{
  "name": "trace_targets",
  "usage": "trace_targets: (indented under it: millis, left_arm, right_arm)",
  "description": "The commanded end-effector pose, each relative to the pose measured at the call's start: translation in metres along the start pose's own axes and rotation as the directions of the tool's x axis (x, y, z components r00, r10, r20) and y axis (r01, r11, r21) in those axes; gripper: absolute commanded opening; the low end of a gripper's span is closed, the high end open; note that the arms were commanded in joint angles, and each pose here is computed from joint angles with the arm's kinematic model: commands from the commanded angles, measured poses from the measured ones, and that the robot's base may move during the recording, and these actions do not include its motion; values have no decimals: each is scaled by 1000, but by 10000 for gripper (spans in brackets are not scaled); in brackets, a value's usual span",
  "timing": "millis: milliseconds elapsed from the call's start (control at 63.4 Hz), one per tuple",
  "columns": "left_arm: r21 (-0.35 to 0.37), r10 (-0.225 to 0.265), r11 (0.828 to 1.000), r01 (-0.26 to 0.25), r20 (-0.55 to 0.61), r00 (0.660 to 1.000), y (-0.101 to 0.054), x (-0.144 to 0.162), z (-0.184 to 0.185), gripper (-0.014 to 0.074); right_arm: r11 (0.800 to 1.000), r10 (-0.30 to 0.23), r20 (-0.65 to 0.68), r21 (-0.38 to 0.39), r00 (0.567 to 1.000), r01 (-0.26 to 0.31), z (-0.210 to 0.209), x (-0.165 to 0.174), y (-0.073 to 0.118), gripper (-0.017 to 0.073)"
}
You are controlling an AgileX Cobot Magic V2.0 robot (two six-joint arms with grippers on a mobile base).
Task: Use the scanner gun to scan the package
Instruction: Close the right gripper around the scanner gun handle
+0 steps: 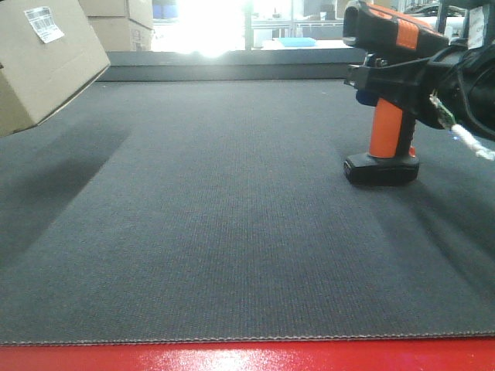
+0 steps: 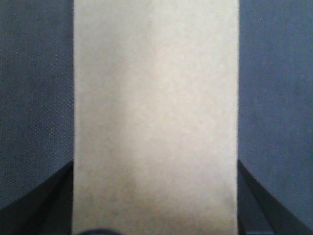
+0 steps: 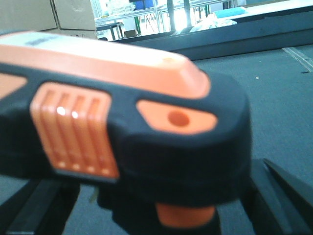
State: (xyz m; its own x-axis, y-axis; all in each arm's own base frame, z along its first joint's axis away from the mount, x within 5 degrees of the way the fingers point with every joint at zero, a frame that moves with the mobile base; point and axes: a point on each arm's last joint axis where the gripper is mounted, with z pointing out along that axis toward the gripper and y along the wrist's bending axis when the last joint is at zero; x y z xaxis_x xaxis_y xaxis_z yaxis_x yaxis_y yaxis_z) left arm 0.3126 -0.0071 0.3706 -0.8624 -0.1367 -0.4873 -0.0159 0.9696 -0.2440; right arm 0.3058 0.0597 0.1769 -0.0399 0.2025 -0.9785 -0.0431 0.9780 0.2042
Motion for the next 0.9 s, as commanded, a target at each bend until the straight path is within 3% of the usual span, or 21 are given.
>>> trace_targets:
  millis: [0,647,726,883]
  left_arm:
    - [15,-6,1000,5,33,999,-2,-2,-8,82]
    - [15,-6,1000,5,32,999,-2,-1,-8,82]
    - [15,-6,1000,5,32,999,-2,-1,-8,82]
    - [15,-6,1000,5,32,999,-2,-1,-8,82]
  right_arm:
    - [1000,10,20,1,1000,-10,5,-4,2,561]
    - [1000,18,-3,12,1000,-18,8,-4,2,552]
    - [1000,19,-3,14,1000,-19,8,-4,2,495]
    - [1000,21,-16,17,1000,-20,8,-3,1,246]
